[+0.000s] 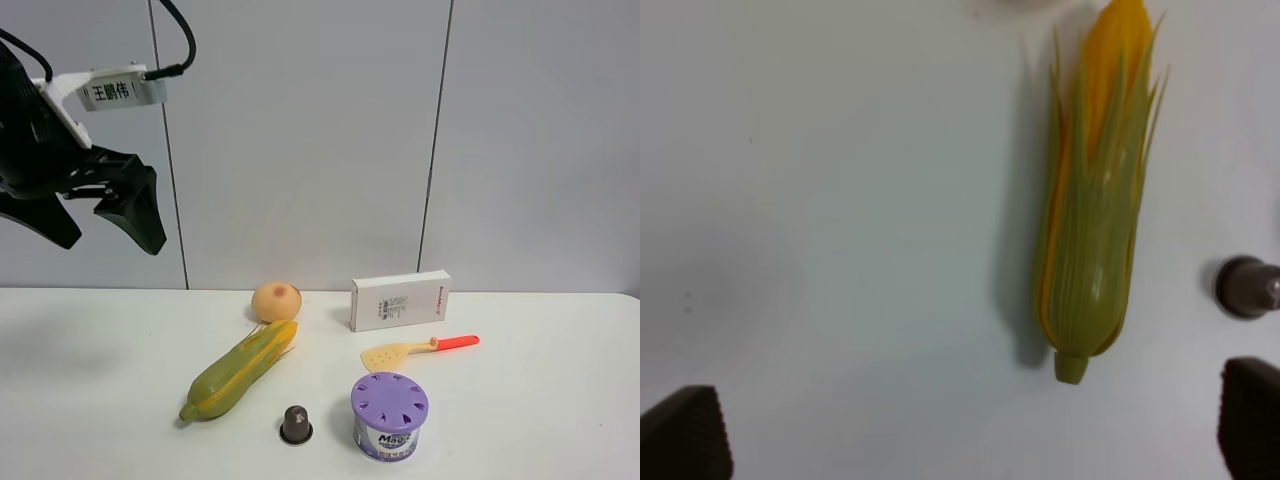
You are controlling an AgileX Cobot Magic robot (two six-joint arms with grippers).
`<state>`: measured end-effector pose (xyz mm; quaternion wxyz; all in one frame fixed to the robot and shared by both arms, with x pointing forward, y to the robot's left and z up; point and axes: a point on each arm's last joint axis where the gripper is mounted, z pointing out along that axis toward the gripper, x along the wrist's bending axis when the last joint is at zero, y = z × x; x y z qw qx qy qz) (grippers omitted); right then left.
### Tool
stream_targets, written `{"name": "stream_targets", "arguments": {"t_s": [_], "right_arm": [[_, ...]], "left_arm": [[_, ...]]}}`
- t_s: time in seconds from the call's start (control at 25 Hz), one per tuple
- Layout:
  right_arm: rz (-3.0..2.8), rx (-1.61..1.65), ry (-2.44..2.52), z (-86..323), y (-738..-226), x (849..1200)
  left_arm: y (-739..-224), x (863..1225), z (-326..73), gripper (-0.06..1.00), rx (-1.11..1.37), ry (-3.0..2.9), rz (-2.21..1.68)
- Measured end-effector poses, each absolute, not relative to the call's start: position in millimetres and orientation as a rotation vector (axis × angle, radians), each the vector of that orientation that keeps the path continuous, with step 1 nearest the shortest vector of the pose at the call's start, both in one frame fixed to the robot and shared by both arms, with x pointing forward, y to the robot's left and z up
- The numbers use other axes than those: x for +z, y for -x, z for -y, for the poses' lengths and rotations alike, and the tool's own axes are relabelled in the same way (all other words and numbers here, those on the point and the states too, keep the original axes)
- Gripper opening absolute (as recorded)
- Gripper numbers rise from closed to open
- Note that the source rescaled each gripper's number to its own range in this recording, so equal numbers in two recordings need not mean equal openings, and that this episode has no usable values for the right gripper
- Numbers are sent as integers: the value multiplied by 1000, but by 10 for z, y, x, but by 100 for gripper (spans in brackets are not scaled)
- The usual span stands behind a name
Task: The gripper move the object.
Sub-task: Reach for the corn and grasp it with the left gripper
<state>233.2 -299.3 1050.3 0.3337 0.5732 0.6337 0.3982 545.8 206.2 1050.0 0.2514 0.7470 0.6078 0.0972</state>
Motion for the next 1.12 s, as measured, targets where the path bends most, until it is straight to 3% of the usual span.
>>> {"name": "stream_targets", "arguments": {"t_s": [0.6, 1.12], "right_arm": [[-1654, 1040, -1496, 2993, -2332, 10503], [-1654, 1040, -1496, 2993, -2332, 10503]], "left_arm": [[-5797, 10267, -1258, 100, 166, -2162, -1479], [-5970, 9720, -1128, 100, 168, -2260, -1488]]}}
